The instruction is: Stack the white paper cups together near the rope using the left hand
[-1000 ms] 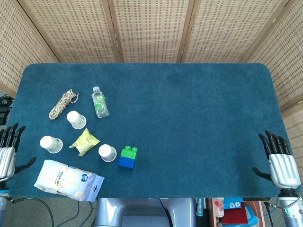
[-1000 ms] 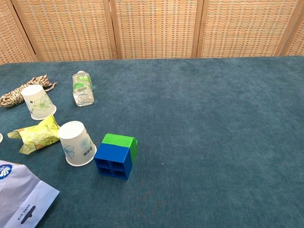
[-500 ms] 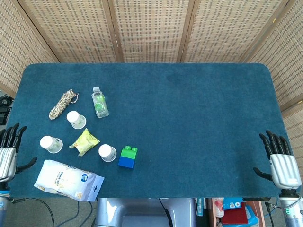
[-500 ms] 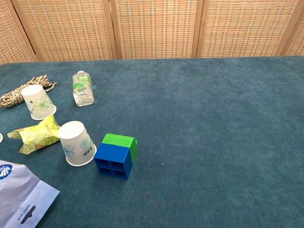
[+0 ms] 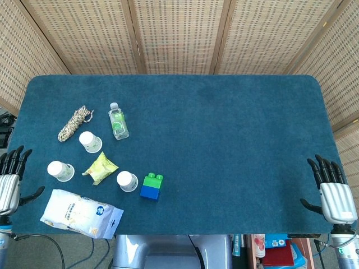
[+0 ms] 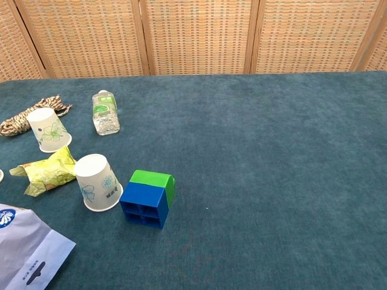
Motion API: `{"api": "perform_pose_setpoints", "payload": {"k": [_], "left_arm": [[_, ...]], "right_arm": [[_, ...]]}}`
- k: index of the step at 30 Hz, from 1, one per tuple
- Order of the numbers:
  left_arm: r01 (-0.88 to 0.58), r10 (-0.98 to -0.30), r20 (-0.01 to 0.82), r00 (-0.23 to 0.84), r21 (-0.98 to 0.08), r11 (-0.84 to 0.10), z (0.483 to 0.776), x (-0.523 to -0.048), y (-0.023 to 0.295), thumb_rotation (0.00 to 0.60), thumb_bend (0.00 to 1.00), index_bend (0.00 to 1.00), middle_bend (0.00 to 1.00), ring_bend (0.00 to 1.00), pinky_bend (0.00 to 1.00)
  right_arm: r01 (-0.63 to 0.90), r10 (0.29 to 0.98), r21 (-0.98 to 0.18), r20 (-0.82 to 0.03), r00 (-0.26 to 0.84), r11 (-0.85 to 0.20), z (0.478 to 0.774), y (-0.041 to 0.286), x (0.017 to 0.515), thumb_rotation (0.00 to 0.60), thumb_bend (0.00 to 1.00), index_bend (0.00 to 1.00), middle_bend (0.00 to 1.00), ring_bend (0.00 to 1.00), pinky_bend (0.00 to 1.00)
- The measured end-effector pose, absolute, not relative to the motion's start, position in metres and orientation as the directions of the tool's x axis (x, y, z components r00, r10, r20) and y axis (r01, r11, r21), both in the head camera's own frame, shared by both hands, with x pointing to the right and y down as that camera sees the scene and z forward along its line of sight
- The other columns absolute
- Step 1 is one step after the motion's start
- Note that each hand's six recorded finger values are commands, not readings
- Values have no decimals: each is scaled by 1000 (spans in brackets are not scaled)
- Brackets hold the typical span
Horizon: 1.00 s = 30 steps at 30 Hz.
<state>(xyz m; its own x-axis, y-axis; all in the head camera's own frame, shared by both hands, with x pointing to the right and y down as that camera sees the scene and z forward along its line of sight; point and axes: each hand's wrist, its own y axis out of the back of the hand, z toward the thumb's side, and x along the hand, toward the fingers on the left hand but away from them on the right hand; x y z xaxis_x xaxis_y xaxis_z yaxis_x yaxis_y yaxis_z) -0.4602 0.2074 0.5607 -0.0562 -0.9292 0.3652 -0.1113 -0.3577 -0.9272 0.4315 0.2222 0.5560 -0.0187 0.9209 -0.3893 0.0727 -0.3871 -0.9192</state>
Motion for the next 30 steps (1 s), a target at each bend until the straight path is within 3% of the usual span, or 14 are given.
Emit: {"api": "perform_pose_setpoints", "payload": {"k": [11,30], "left_arm": [[-95,-902,429,-52,-901,-423,569,-471,183,600,220,319,0,0,0],[-13,-736,666,-126,-743,-670,611,-504,135,600,220,322,0,0,0]], "right_arm": [[70,919,-918,-392,-23,-390,558,222,432,600,0,0,0,0,0],[77,919,-918,-392,-29,-389,557,220,435,600,0,0,0,0,0]]}}
